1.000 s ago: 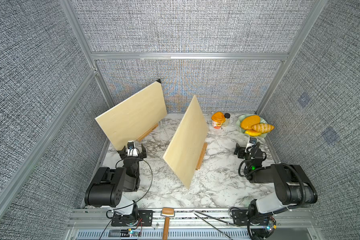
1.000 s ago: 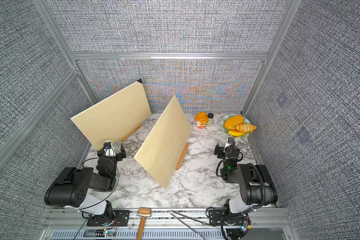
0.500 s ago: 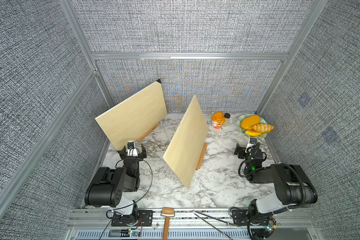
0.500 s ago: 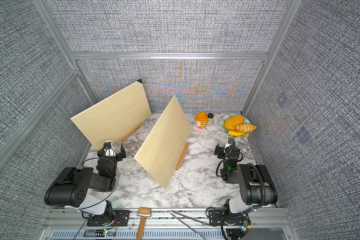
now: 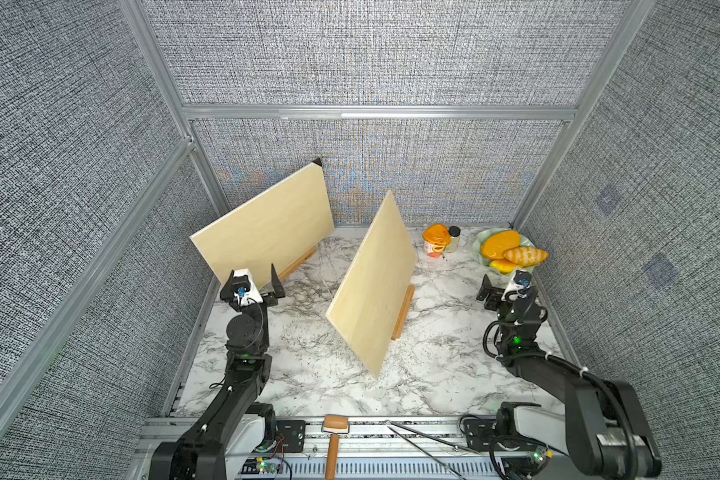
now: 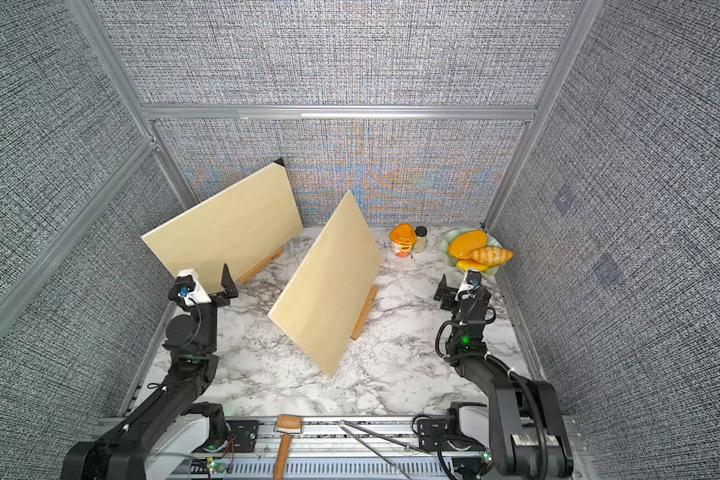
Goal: Disassemble the easel
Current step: Pick up the drawing board from the easel.
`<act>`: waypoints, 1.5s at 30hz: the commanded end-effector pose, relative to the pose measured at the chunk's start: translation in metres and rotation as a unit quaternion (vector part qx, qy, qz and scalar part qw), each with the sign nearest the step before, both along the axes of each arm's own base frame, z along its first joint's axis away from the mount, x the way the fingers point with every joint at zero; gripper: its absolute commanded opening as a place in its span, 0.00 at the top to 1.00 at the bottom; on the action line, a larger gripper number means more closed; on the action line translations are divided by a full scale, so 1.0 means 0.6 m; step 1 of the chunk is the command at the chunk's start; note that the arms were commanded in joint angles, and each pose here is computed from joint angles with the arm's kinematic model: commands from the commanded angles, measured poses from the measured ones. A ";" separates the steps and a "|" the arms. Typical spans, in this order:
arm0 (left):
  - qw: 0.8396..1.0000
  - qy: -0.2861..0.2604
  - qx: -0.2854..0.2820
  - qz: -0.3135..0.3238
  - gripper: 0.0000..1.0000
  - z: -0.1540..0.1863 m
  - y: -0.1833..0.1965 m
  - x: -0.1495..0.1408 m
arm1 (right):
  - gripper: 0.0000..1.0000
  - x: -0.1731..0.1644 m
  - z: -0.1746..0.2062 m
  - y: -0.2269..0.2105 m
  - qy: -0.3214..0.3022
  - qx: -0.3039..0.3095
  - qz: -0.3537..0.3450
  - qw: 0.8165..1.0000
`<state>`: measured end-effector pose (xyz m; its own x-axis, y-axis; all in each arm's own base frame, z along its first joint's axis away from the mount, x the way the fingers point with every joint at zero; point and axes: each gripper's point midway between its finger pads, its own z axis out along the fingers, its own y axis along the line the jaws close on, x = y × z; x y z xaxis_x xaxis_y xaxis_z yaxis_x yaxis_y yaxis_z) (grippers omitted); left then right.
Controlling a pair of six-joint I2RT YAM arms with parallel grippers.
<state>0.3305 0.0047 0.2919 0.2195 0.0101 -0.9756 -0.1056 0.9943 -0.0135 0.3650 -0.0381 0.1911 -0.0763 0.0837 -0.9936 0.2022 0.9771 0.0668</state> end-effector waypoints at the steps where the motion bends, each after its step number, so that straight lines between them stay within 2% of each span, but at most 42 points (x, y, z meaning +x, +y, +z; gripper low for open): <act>1: 0.991 0.121 -0.003 -0.057 0.01 -0.034 -0.033 0.014 | 0.01 -0.007 -0.026 0.016 0.087 0.036 0.014 0.995; 5: 0.976 0.158 -0.015 -0.150 0.01 0.024 -0.086 0.011 | 0.01 -0.003 -0.008 0.027 0.157 0.078 0.009 0.984; 7: 0.957 0.188 -0.023 -0.219 0.02 0.045 -0.127 0.010 | 0.01 0.001 -0.011 0.050 0.189 0.105 0.020 0.976; 9: 0.935 0.210 -0.036 -0.282 0.07 0.067 -0.163 0.007 | 0.01 0.008 -0.018 0.091 0.210 0.117 0.055 0.969; 12: 0.904 0.218 -0.063 -0.361 0.13 0.110 -0.204 -0.006 | 0.01 0.013 -0.029 0.164 0.232 0.120 0.106 0.959; 16: 0.869 0.223 -0.107 -0.429 0.22 0.170 -0.243 -0.021 | 0.01 0.019 -0.049 0.257 0.258 0.131 0.171 0.942; 18: 0.849 0.243 -0.124 -0.452 0.26 0.180 -0.265 -0.024 | 0.01 0.022 -0.067 0.278 0.278 0.152 0.177 0.932; 20: 0.837 0.268 -0.130 -0.460 0.31 0.179 -0.284 -0.020 | 0.02 0.026 -0.091 0.291 0.298 0.174 0.178 0.922; 24: 0.824 0.299 -0.121 -0.465 0.33 0.171 -0.324 -0.007 | 0.01 0.019 -0.141 0.310 0.333 0.212 0.180 0.901; 30: 0.811 0.339 -0.099 -0.466 0.34 0.162 -0.387 0.018 | 0.01 -0.010 -0.209 0.302 0.382 0.232 0.152 0.881; 34: 0.821 0.354 -0.075 -0.441 0.35 0.155 -0.406 0.032 | 0.02 -0.026 -0.245 0.302 0.412 0.240 0.143 0.867; 38: 0.818 0.394 -0.061 -0.416 0.42 0.123 -0.418 0.042 | 0.02 -0.032 -0.265 0.306 0.415 0.259 0.140 0.861; 41: 0.807 0.411 -0.056 -0.420 0.45 0.106 -0.437 0.036 | 0.08 -0.032 -0.271 0.307 0.408 0.266 0.142 0.862; 45: 0.804 0.429 -0.048 -0.409 0.46 0.081 -0.446 0.037 | 0.20 -0.030 -0.276 0.319 0.410 0.269 0.157 0.857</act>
